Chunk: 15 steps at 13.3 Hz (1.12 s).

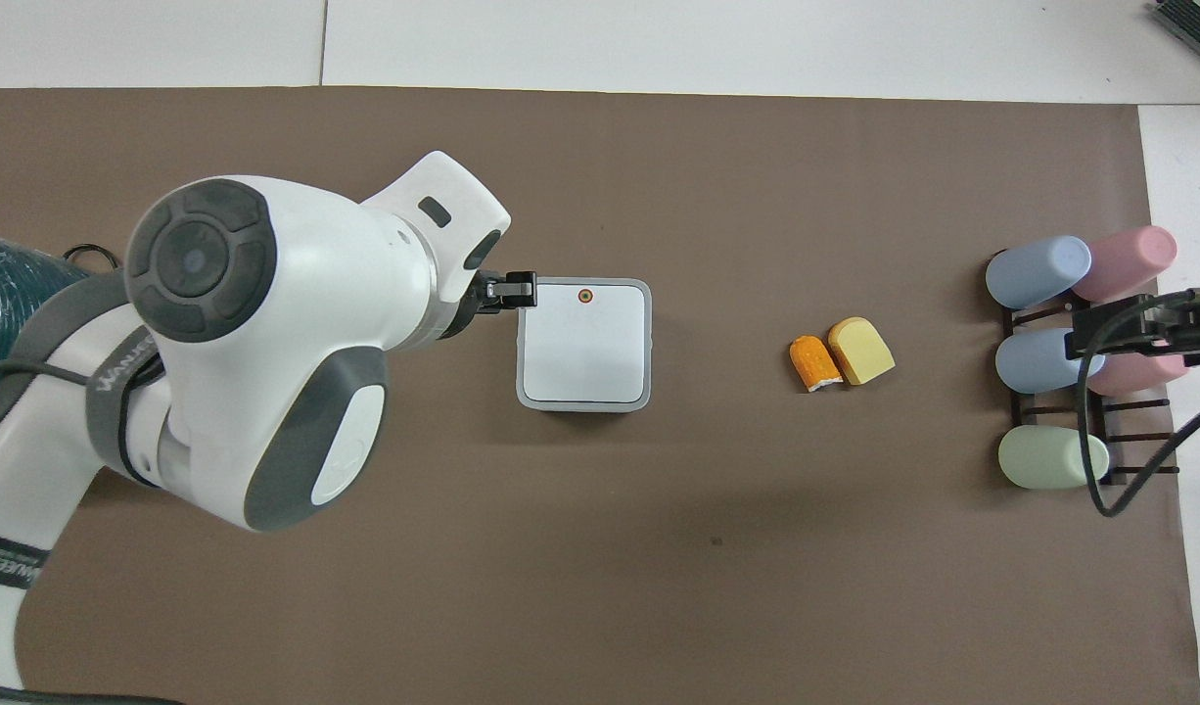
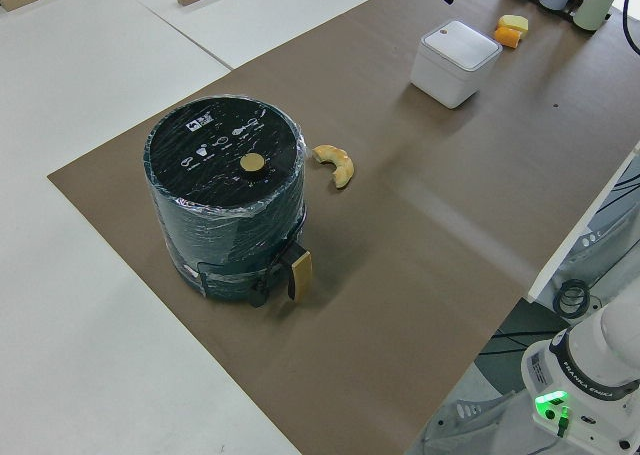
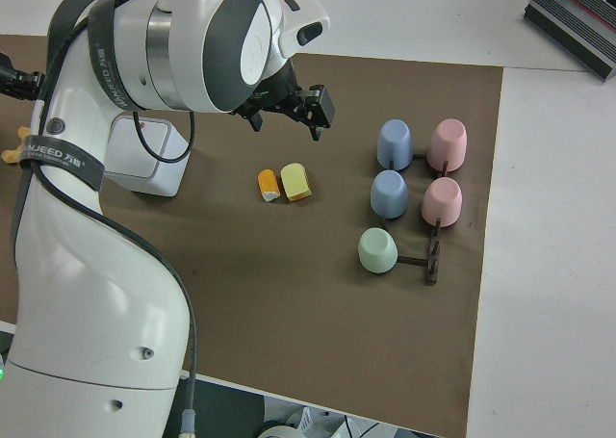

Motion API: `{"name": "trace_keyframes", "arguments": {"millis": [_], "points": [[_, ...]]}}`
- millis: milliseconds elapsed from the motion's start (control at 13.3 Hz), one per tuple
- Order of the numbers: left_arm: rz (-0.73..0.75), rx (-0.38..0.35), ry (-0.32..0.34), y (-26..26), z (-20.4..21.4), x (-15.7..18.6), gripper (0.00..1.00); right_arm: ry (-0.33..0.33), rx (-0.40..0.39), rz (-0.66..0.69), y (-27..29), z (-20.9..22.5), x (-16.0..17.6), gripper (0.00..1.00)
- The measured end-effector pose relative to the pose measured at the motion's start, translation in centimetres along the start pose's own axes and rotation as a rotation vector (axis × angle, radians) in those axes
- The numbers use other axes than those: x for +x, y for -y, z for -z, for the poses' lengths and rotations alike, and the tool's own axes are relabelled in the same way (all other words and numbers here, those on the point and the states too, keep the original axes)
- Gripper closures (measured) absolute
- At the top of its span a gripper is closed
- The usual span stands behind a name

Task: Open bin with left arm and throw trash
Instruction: 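Grasp the white lid with the left gripper and lift it off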

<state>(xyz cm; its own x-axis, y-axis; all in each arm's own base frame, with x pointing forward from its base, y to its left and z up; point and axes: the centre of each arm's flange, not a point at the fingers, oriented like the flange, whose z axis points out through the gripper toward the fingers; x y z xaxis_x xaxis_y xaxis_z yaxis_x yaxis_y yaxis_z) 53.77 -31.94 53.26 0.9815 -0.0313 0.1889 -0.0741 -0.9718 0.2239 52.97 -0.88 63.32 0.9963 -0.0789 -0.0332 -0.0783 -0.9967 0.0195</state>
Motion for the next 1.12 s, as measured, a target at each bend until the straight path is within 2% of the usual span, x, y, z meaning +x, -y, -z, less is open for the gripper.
{"name": "trace_keyframes", "arguments": {"millis": [225, 300, 749, 1124], "points": [[0.008, -0.013, -0.015, -0.6, -2.3, 0.5, 0.92, 0.001, 0.000, 0.000, 0.0, 0.0, 0.0, 0.00], [0.008, -0.022, -0.030, -0.8, -2.6, 0.7, 0.99, 0.002, 0.000, 0.000, 0.0, -0.1, 0.0, 0.00], [0.034, -0.070, -0.067, -1.2, -3.5, 1.4, 0.99, 0.003, 0.000, 0.000, 0.0, -0.1, -0.1, 0.00], [0.064, -0.084, -0.057, -3.0, -6.2, 0.7, 0.99, 0.004, 0.000, 0.000, 0.0, -0.2, -0.1, 0.00]]}}
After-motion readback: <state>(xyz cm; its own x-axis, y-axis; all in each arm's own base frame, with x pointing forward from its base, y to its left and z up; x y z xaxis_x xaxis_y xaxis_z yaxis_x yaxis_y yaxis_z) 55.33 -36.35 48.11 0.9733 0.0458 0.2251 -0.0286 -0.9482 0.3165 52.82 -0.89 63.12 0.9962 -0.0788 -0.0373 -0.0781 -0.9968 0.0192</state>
